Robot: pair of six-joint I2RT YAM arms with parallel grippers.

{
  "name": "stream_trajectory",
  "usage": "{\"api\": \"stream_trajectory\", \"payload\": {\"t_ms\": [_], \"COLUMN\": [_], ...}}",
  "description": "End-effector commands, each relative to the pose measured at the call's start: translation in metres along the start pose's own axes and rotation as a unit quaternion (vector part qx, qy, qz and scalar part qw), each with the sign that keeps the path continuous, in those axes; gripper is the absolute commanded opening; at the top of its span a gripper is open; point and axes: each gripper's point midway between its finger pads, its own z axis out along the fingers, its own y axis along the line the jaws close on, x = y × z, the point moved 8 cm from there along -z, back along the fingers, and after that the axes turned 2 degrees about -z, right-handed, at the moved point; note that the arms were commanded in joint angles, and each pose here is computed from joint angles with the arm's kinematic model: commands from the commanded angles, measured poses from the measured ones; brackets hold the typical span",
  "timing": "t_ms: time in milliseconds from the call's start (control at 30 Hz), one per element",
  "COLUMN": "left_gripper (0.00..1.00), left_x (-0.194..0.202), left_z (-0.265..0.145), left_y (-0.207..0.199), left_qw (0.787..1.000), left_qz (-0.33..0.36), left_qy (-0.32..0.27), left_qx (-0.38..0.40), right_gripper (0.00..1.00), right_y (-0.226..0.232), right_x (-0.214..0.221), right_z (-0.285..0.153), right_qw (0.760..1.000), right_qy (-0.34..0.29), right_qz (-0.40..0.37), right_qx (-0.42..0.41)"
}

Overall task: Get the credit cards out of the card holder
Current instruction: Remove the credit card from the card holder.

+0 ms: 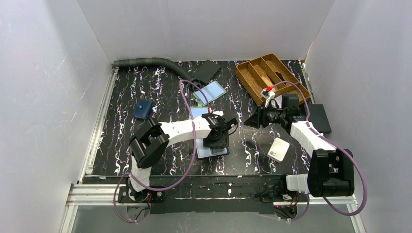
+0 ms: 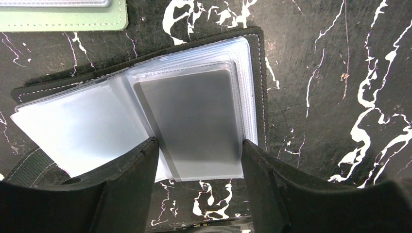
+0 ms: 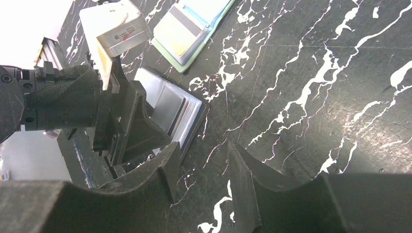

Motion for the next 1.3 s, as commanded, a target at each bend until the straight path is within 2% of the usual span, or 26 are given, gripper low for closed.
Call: {"api": "stream_trajectory", "payload": {"t_ms": [0,600,833,1267], "left_gripper": [0.58,0.48,0.45,0.38], "left_x": [0.007,0.008,0.011,0.015], "left_z": [-0.006,-0.02,-0.022,-0.021], "left_y": [0.019,0.036,0.043,0.067], "left_qw": [1.0,0.994,0.984,0.963], "left_qz": [0.003,-0.045,-0.057,-0.093], "left_qy": [0.004,0.024,0.037,0.025], "left_qx": [-0.026,0.099,0.165,0.253], "right_gripper": [0.49,0.49,0.5,0.49], "right_y": [0.002,0.01,0.024,0.046], "right_x": [-0.012,-0.007,0.005,0.03], "right_z": [-0.001,0.008,0.027,0.064], "right_qw": [1.0,0.999,0.996,0.986], "right_qy": [-0.01,0.004,0.032,0.102], "right_qz": [-0.021,-0.027,-0.028,-0.023], "right_qx": [-0.001,-0.027,-0.075,-0.131]}}
